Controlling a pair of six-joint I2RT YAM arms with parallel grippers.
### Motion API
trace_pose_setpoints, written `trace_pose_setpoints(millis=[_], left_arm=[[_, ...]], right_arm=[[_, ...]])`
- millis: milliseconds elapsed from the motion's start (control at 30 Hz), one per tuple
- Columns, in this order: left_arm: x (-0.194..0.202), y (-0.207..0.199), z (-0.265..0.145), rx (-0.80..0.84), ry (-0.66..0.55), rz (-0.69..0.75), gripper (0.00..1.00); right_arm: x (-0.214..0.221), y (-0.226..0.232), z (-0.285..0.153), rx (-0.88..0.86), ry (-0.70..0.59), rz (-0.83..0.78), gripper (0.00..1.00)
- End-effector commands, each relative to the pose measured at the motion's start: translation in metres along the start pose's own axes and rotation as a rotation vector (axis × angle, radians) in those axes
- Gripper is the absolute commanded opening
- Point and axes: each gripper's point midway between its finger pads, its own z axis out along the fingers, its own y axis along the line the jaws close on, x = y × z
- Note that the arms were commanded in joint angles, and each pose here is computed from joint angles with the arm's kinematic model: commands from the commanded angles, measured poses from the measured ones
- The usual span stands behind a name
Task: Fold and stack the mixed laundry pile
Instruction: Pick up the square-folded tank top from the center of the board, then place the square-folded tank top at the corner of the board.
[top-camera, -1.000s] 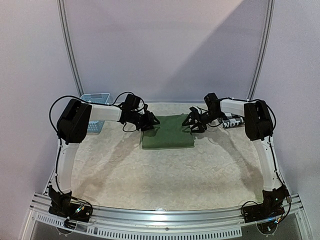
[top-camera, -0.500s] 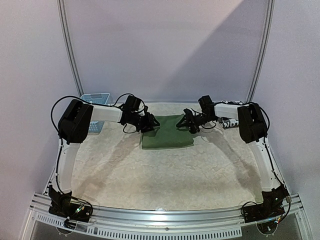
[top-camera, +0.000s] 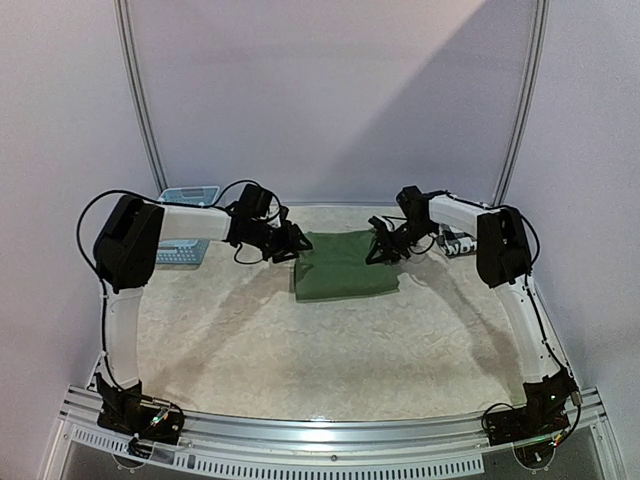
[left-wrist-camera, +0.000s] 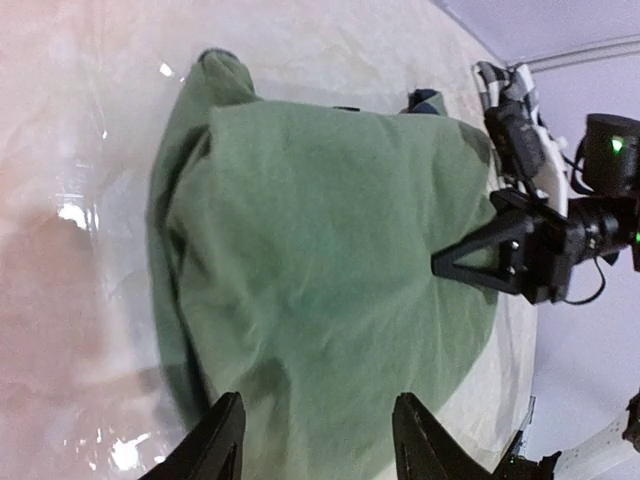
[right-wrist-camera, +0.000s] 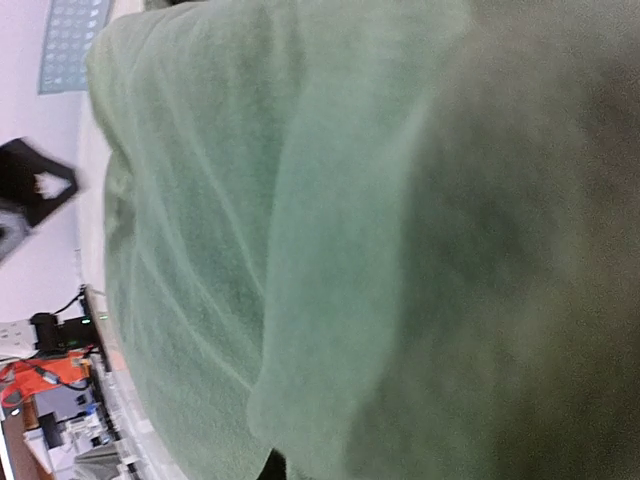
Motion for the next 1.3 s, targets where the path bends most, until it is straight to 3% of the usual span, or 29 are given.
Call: trace_pose_setpoints(millis=[0,433,900,1267], left_arm=[[-0.005,-0.019,-0.043,-0.012,-0.043,0.08,0.51],[0.025,-0.023,-0.083,-0.045,-0.027,0.123,0.54],[0.043,-0.008,-0.087,-0.104,0.022,0.132,0.54],[0.056,-0.002,-0.078,-0.123,0.061,0.128,0.54]], right_arm=[[-0.01,-0.028,-0.077,0.172,-0.059,-0.027,0.0],[-0.048,-0.032,-0.176,0.402,-0.219,-0.163,0.0],[-0.069,-0.047,-0.258,0.566,-0.351,-0.229,0.0],[-0.063,-0.05,-0.305,0.661,-0.358,-0.33,0.0]])
